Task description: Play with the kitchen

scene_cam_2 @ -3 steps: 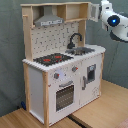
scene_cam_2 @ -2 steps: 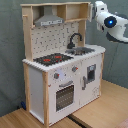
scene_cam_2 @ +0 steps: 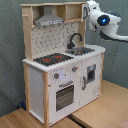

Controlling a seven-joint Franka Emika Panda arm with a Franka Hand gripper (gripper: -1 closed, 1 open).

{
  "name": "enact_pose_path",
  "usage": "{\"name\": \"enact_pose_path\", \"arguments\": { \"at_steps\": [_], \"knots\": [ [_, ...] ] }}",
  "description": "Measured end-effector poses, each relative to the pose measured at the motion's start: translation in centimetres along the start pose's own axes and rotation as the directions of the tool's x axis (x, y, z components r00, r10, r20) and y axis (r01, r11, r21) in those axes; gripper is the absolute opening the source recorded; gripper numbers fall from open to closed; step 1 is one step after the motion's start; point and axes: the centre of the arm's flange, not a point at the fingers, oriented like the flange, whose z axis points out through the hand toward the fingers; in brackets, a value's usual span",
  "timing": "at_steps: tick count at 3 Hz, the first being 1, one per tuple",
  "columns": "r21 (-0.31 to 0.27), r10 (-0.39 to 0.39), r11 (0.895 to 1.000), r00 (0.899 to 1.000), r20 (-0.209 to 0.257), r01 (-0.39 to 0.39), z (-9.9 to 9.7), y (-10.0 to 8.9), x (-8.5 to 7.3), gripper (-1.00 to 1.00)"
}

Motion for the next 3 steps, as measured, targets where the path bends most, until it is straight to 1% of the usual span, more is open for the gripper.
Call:
{"name": "enact_pose_path", "arguments": {
  "at_steps": [1,2,3],
  "knots": [
    [0.017,-0.008,1.0,1.0,-0.006,0.009,0.9,-1.9,1.3,-1.0],
    [0.021,-0.017,1.0,1.0,-0.023,0.017,1.3,-3.3,3.1,-1.0],
    [0.014,-0.018,1.0,0.999,-0.046,0.019,1.7,-3.8,5.0,-1.0]
  ]
}}
